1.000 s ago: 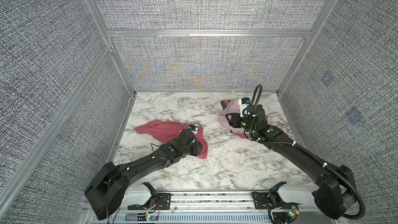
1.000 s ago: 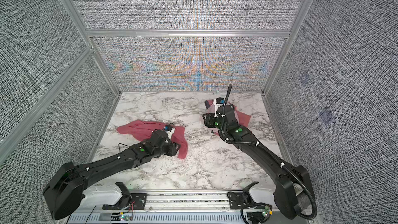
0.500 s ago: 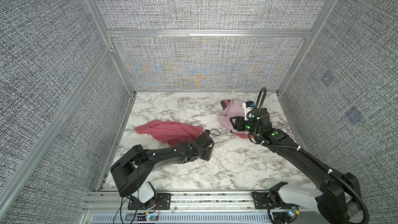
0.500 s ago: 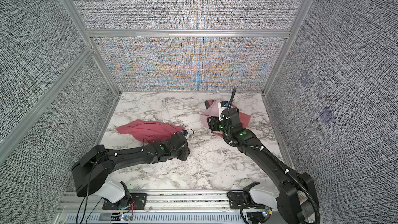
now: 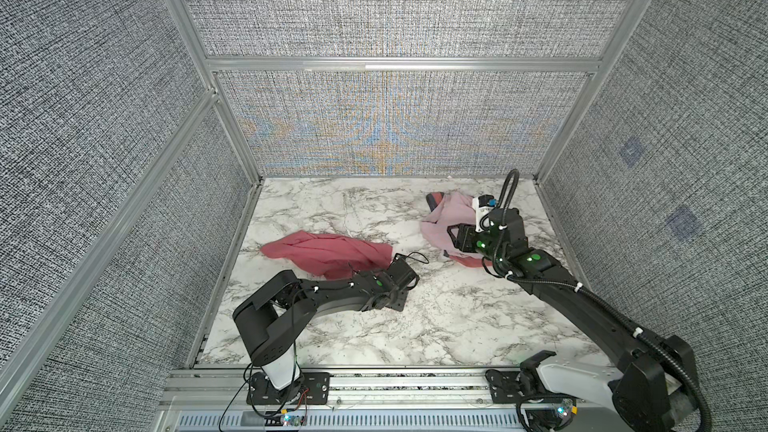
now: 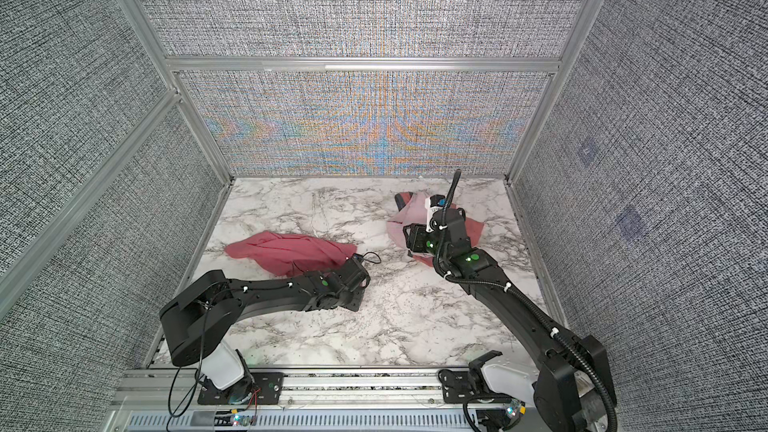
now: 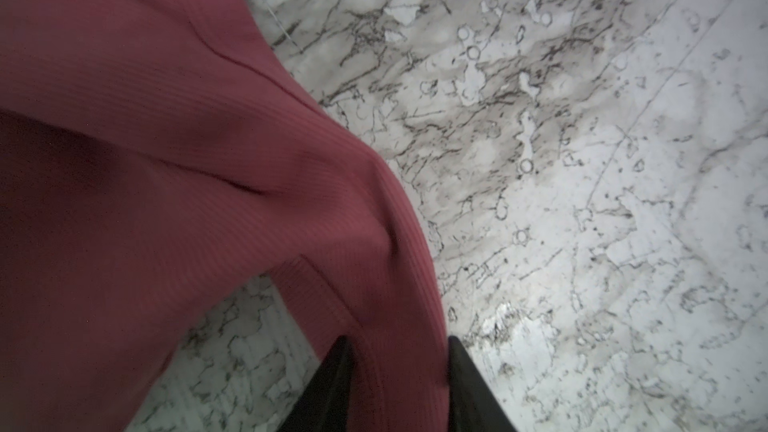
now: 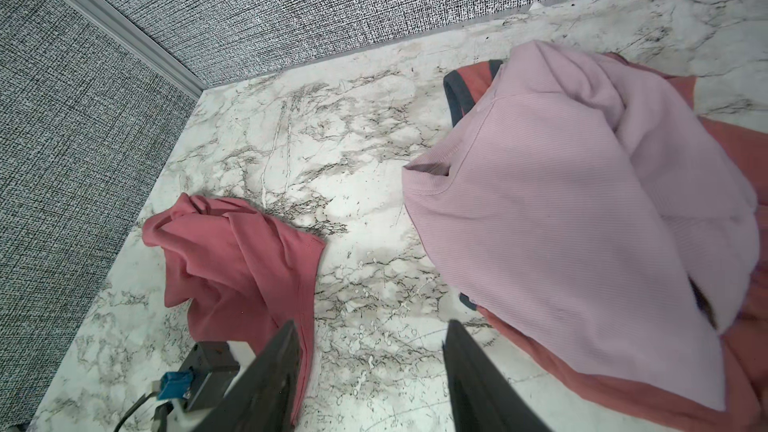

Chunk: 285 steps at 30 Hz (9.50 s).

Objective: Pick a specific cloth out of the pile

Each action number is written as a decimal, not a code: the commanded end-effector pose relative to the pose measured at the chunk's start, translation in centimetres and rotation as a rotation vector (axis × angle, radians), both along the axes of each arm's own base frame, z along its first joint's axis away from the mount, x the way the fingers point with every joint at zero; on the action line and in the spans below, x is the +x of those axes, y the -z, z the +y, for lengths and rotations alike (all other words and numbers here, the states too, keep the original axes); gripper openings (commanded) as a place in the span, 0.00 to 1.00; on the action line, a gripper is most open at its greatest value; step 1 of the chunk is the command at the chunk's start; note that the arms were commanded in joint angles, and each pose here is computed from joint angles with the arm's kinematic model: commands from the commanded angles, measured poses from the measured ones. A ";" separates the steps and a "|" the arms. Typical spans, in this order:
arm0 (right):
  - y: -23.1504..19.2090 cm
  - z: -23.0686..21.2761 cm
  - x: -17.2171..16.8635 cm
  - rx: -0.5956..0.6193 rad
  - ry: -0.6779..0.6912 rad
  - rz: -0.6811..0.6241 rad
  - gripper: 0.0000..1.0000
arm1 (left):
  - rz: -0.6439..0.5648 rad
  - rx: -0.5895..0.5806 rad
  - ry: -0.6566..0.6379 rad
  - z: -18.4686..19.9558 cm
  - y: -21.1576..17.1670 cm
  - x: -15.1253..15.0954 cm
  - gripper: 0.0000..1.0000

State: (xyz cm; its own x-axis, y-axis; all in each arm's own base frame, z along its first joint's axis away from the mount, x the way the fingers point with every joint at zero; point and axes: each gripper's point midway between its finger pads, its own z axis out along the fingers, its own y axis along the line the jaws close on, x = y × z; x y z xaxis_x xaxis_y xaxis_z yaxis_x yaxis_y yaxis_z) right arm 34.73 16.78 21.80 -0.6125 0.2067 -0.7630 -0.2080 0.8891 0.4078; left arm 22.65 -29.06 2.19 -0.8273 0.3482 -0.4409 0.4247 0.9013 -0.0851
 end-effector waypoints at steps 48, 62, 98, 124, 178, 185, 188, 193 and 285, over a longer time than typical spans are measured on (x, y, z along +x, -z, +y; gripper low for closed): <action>-2.4 0.6 2.1 0.058 0.004 -0.016 0.57 | -0.501 -0.313 -0.756 28.9 -17.5 12.4 0.00; -2.2 1.0 2.5 0.056 -0.013 -0.010 0.57 | -0.479 -0.302 -0.905 32.9 -13.6 13.5 0.00; -0.4 1.5 2.6 0.048 -0.049 0.034 0.57 | -0.377 -0.349 -0.509 19.1 -15.3 12.7 0.55; -0.4 0.3 1.6 0.066 -0.028 0.027 0.57 | -0.138 0.021 -0.149 8.2 -3.9 15.7 0.53; -2.2 0.8 2.6 0.131 -0.049 0.010 0.58 | -0.394 -0.291 -0.727 24.6 -11.1 9.0 0.00; -2.4 1.0 2.7 0.134 -0.059 0.015 0.57 | -0.323 -0.232 -0.824 26.7 -6.7 8.5 0.00; -2.5 1.0 2.6 0.135 -0.059 0.014 0.57 | -0.291 -0.202 -0.859 27.4 -5.1 8.6 0.00; -2.4 0.8 2.5 0.131 -0.053 0.019 0.57 | -0.267 -0.172 -0.897 28.3 -3.0 8.9 0.00; -4.1 -8.0 5.2 -0.207 0.249 -0.140 0.61 | -0.479 -0.337 -0.642 27.9 -13.1 20.5 0.48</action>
State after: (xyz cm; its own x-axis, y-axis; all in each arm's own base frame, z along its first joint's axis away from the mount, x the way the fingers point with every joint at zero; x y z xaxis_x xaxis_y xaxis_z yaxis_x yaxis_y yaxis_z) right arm 39.64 12.03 26.41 -0.5032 0.2125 -0.8377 -0.1120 0.9451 0.3070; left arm 43.36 -1.48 13.85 -0.5683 -0.3727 -0.7336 -0.1121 0.9183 -0.3796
